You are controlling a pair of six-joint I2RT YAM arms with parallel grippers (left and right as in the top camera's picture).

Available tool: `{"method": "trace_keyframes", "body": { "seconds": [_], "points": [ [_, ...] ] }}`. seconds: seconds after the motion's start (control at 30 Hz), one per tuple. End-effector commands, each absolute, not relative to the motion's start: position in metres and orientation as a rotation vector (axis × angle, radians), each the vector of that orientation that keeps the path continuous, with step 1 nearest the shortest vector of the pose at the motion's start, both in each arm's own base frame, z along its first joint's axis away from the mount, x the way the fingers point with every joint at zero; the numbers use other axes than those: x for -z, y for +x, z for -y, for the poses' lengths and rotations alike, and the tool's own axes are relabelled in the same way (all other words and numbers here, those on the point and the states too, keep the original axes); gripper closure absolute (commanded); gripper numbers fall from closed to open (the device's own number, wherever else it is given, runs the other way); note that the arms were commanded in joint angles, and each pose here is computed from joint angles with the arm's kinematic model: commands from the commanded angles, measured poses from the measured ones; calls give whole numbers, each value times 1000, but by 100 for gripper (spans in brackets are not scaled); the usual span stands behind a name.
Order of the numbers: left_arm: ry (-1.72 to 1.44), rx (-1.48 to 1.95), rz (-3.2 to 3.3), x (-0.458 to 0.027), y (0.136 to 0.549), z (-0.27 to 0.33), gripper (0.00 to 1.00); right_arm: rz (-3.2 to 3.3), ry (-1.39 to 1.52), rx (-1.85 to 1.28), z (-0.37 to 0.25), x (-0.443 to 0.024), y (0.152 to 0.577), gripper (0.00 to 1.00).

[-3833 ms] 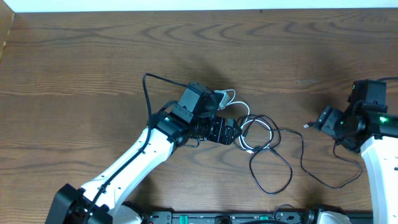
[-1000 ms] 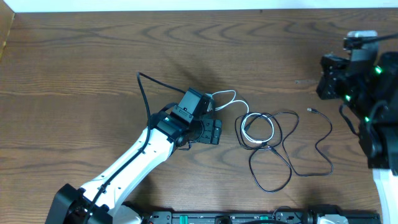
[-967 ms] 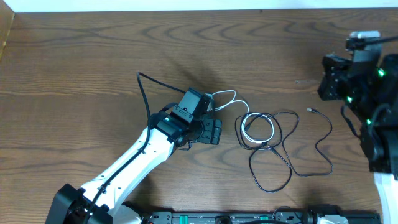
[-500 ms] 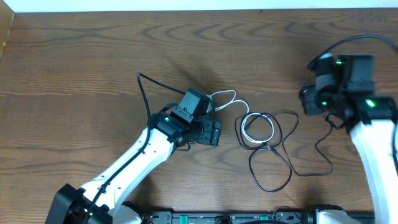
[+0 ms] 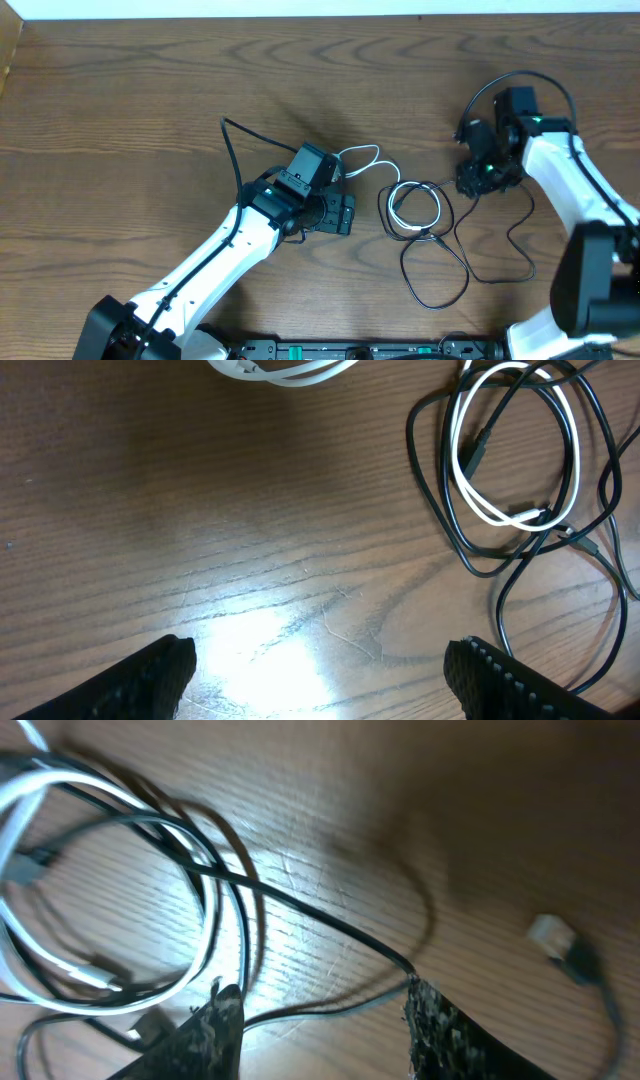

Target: Untangle cables

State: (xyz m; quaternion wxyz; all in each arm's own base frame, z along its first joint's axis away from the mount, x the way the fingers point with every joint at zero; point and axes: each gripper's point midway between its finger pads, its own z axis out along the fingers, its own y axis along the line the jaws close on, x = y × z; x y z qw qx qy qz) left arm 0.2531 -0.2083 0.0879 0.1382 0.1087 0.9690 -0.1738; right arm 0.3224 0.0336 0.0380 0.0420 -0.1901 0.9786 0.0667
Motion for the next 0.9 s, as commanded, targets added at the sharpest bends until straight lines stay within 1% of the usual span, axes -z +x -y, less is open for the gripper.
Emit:
{"method": "trace_keyframes", "body": {
  "seconds": [0.0, 0.13, 0.3, 0.43, 0.5, 0.57, 0.6, 0.7, 0.77, 0.87],
  "points": [
    [295, 491, -2802, -88, 254, 206, 16, -3037, -653, -214, -34, -20, 317, 50],
    [295, 492, -2802, -88, 254, 206, 16, -3053, -655, -116, -24, -3, 325, 51],
    [295, 492, -2802, -88, 254, 206, 16, -3017, -650, -65, -20, 0, 337, 51],
    [295, 492, -2802, -88, 254, 206, 16, -3011, -649, -63, -20, 0, 338, 51],
    [295, 492, -2802, -88, 254, 206, 16, -3015, -650, -65, -20, 0, 338, 54],
    [295, 492, -2802, -88, 254, 206, 16, -3022, -651, -105, -24, 0, 334, 60],
    [295, 492, -2802, -88, 254, 206, 16, -3024, -652, -139, -28, 0, 332, 62],
    [295, 492, -2802, -88, 254, 206, 16, -3025, -649, -231, -37, -1, 328, 59],
    [295, 492, -2802, -88, 254, 206, 16, -3029, -628, -235, -38, 4, 325, 55],
    [295, 492, -2803, -88, 254, 206, 16, -3022, -627, -232, -37, 14, 321, 55]
  ]
}}
